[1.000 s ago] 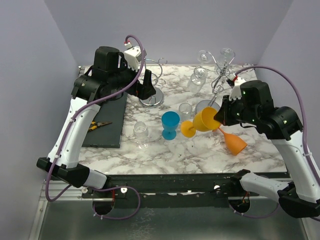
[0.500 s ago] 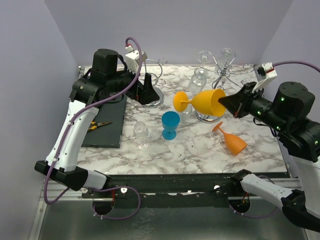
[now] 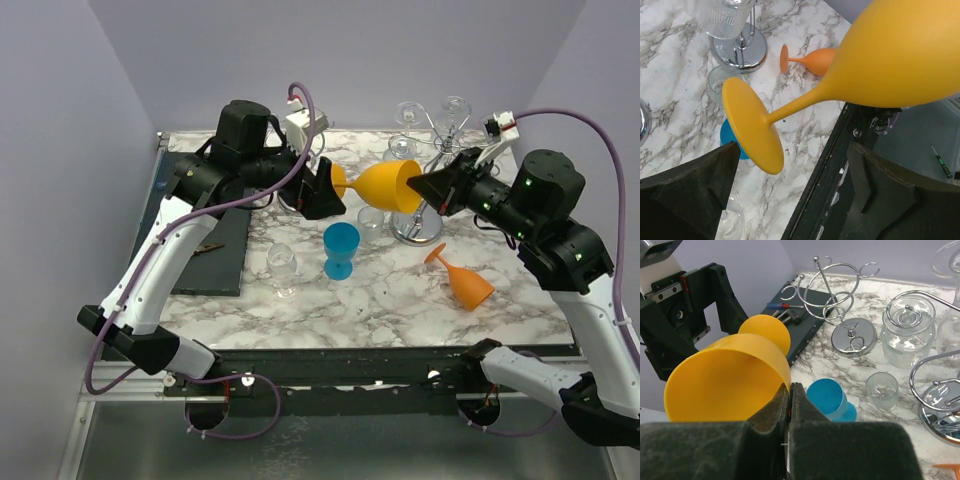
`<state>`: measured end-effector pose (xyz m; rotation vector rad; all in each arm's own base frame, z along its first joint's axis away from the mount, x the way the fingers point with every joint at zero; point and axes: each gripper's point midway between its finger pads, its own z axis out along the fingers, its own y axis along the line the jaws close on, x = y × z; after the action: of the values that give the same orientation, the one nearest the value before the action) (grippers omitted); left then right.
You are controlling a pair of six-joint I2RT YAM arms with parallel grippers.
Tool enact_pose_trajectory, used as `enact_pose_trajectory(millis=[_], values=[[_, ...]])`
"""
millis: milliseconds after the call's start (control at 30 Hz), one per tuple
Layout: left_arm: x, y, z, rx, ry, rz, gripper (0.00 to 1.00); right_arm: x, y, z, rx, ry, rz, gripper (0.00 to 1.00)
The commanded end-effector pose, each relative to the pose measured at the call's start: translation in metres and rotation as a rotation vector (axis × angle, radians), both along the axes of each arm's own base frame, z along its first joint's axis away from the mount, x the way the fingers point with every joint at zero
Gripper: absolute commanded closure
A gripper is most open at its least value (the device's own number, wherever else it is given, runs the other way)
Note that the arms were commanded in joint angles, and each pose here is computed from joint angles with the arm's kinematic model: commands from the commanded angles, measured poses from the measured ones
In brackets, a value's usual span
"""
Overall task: Place the wine glass upside down on the wine glass rack
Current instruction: Turn the wine glass upside down at the wine rack.
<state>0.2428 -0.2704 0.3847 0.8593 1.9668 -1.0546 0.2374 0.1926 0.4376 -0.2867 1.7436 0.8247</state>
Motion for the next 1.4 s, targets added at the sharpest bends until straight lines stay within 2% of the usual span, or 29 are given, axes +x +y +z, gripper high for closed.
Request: enact_pose_trajectory(millis=[0,67,133,233,267,333,367,400,433,467,500,600,700,867,933,1100,1367], values=[[0.015,-0.005,0.007,0.02,-0.081,0.036,0.07,-0.012,0.002,0.021,0.072,-0.084,0.041,1.0],[0.021,-0.004,0.004,0.034,-0.096,0.048,0.17,-0.015,0.001,0.019,0.077,-0.094,0.044,1.0],[0.026,-0.004,0.003,0.037,-0.115,0.06,0.33,-0.019,0.001,0.019,0.086,-0.107,0.055,1.0],[0.03,-0.006,0.008,0.022,-0.151,0.058,0.63,-0.023,0.003,0.015,0.084,-0.102,0.08,1.0],[0.031,-0.007,0.012,0.016,-0.164,0.056,0.7,-0.024,0.005,0.011,0.08,-0.091,0.087,0.96],[0.032,-0.007,0.02,0.011,-0.201,0.046,0.83,-0.026,0.007,0.004,0.069,-0.071,0.104,0.73],[0.033,-0.006,0.023,0.015,-0.227,0.041,0.89,-0.028,0.006,0.001,0.061,-0.06,0.111,0.57],[0.034,-0.005,0.027,0.021,-0.264,0.032,0.91,-0.029,0.006,-0.003,0.05,-0.048,0.113,0.44],[0.034,-0.003,0.031,0.032,-0.31,0.019,0.93,-0.032,0.005,-0.008,0.035,-0.033,0.117,0.26],[0.035,-0.001,0.034,0.044,-0.36,0.006,0.93,-0.035,0.003,-0.012,0.016,-0.027,0.122,0.03],[0.035,0.002,0.036,0.063,-0.423,-0.011,0.94,-0.04,0.0,-0.015,-0.004,-0.015,0.125,0.0],[0.034,0.013,0.046,0.121,-0.635,-0.06,0.95,-0.052,-0.014,-0.015,-0.054,-0.004,0.103,0.0],[0.031,0.019,0.049,0.165,-0.831,-0.112,0.96,-0.064,-0.022,-0.002,-0.039,-0.03,0.098,0.0],[0.009,0.014,0.059,0.201,-1.201,-0.236,0.96,-0.056,0.007,-0.006,0.008,-0.004,0.21,0.0],[0.002,0.008,0.069,0.192,-1.303,-0.254,0.97,-0.05,0.023,-0.019,0.022,0.031,0.279,0.0],[-0.005,-0.002,0.085,0.199,-1.461,-0.284,0.99,-0.04,0.05,-0.038,0.095,0.053,0.381,0.0],[-0.005,-0.018,0.081,0.204,-1.537,-0.32,1.0,-0.051,0.059,-0.051,0.166,0.025,0.471,0.0]])
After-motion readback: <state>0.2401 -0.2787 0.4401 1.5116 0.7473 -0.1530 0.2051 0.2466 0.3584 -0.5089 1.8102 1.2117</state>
